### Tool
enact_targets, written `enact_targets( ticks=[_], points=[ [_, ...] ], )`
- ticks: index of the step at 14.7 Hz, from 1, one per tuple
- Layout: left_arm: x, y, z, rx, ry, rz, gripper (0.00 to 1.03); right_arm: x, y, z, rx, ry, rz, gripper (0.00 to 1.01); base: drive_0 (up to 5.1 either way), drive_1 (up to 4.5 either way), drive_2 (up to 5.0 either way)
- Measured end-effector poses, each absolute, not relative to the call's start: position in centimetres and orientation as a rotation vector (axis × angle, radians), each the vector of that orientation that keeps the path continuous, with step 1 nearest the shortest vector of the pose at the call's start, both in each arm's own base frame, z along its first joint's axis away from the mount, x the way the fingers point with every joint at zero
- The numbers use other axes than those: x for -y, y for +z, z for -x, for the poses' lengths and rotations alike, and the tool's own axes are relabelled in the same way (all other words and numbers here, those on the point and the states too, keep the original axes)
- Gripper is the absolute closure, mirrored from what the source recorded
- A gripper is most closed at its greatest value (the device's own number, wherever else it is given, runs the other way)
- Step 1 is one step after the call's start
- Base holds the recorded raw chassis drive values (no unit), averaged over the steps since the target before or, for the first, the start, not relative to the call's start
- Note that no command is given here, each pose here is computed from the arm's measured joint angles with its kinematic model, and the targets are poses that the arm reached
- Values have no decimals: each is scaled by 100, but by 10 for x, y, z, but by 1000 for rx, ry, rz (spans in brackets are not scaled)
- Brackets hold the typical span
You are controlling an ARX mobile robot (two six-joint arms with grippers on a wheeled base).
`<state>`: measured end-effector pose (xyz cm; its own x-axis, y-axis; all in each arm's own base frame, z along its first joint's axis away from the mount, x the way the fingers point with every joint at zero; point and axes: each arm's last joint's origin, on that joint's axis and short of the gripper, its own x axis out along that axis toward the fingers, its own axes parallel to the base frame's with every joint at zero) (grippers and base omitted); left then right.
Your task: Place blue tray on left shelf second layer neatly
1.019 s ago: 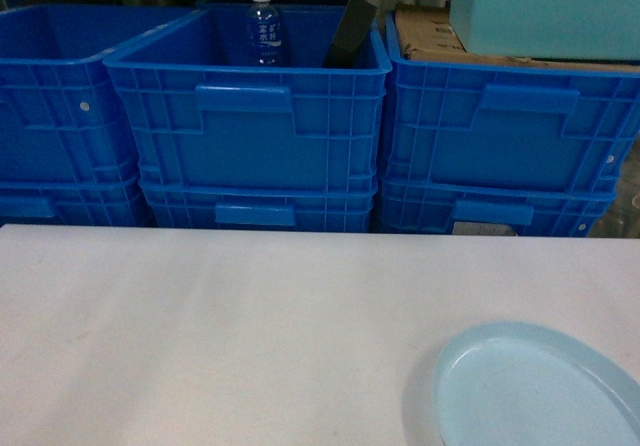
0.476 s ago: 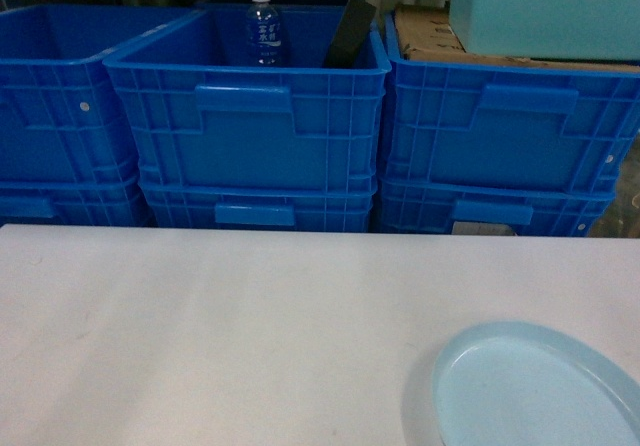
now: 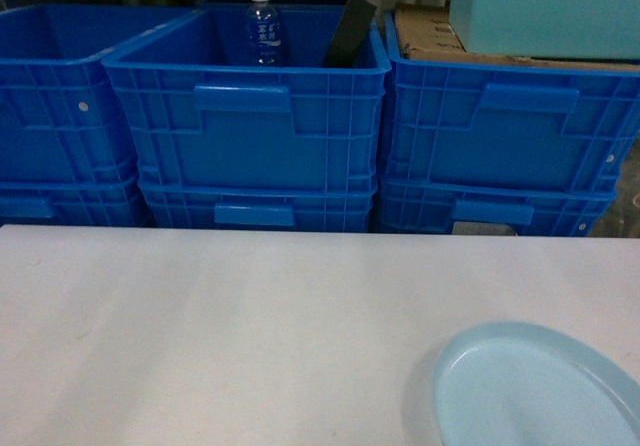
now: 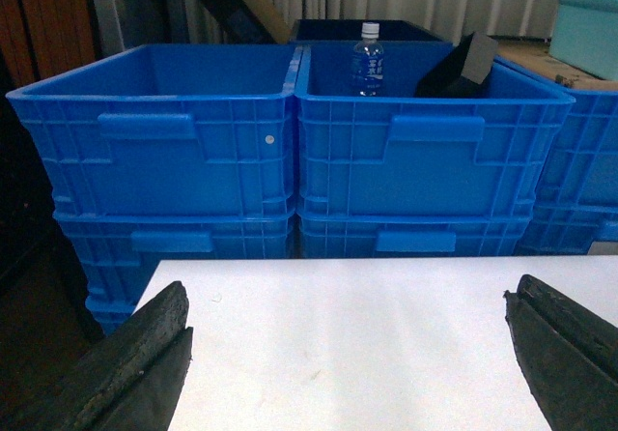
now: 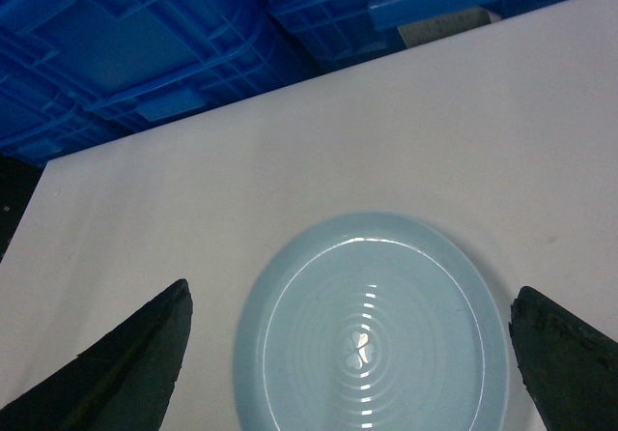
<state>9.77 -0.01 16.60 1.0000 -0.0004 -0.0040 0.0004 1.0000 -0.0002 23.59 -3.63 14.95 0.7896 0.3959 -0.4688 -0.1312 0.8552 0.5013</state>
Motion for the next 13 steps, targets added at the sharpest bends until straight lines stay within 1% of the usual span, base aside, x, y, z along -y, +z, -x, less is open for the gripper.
enact_targets(
  ticks=[2, 5, 8, 10, 11, 13],
  points=[
    [0, 166, -98, -4, 0, 0, 5, 39, 129, -238, -603, 279, -499, 3, 0, 0, 0],
    [0, 166, -98, -4, 0, 0, 5, 32, 90, -232, -675, 266, -569, 3, 0, 0, 0],
    [0, 166, -98, -4, 0, 0, 5, 33, 73, -227, -676, 229, -599, 3, 0, 0, 0],
    [0, 166, -98, -4, -1, 0, 5, 41, 60, -220, -703, 180, -637, 3, 0, 0, 0],
    [0, 166, -98, -4, 0, 0, 5, 41, 55, -218, -720, 177, -643, 3, 0, 0, 0],
    [0, 166, -98, -4, 0, 0, 5, 35, 48, -216, -751, 194, -640, 3, 0, 0, 0]
  ],
)
